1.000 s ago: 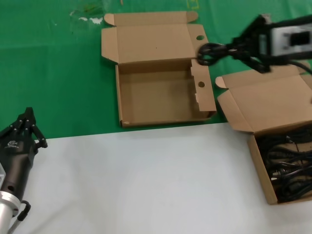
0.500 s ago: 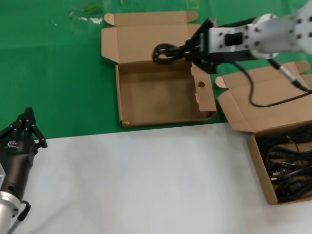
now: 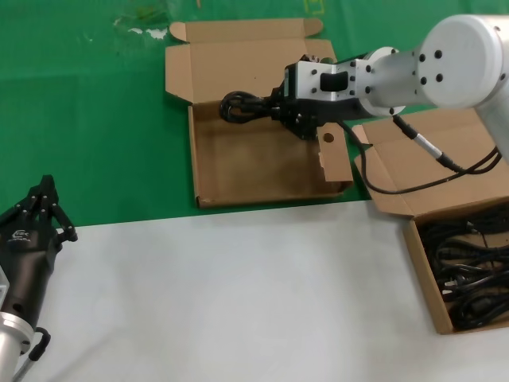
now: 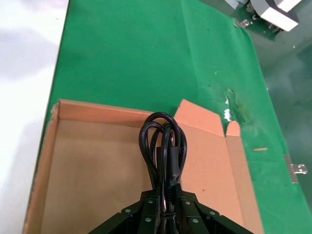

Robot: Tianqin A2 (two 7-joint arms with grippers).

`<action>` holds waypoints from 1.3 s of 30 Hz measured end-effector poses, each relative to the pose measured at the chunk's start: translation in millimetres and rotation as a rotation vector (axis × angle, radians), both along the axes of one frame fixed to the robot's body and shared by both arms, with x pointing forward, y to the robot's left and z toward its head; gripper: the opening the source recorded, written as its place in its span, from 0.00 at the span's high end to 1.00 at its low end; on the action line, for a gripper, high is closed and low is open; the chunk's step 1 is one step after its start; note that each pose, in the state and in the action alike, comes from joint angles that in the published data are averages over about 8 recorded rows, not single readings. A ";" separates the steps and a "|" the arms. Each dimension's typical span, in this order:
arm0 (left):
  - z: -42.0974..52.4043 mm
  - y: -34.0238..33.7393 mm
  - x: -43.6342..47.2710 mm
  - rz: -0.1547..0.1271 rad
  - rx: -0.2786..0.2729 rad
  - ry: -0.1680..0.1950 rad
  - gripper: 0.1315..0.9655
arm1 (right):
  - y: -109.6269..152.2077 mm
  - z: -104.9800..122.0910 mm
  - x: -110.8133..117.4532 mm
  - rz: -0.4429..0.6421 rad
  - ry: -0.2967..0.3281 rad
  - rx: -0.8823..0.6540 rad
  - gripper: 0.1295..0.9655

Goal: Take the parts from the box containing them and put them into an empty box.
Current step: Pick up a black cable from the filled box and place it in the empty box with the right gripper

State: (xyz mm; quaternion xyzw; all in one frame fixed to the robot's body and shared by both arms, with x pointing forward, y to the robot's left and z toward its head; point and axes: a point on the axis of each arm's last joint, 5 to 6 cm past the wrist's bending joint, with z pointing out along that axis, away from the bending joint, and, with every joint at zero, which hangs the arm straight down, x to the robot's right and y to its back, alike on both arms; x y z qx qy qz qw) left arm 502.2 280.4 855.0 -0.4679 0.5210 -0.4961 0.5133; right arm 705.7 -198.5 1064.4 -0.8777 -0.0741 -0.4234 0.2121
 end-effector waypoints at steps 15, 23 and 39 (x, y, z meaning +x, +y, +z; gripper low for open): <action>0.0 0.0 0.0 0.000 0.000 0.000 0.99 | 13.8 -31.0 5.2 0.000 0.035 0.014 0.94; 0.0 0.0 0.0 0.000 0.000 0.000 0.99 | 20.3 -46.3 11.7 0.014 0.027 0.029 0.94; 0.0 0.0 0.0 0.000 0.000 0.000 0.99 | 21.3 -59.1 20.5 0.039 -0.025 0.006 0.89</action>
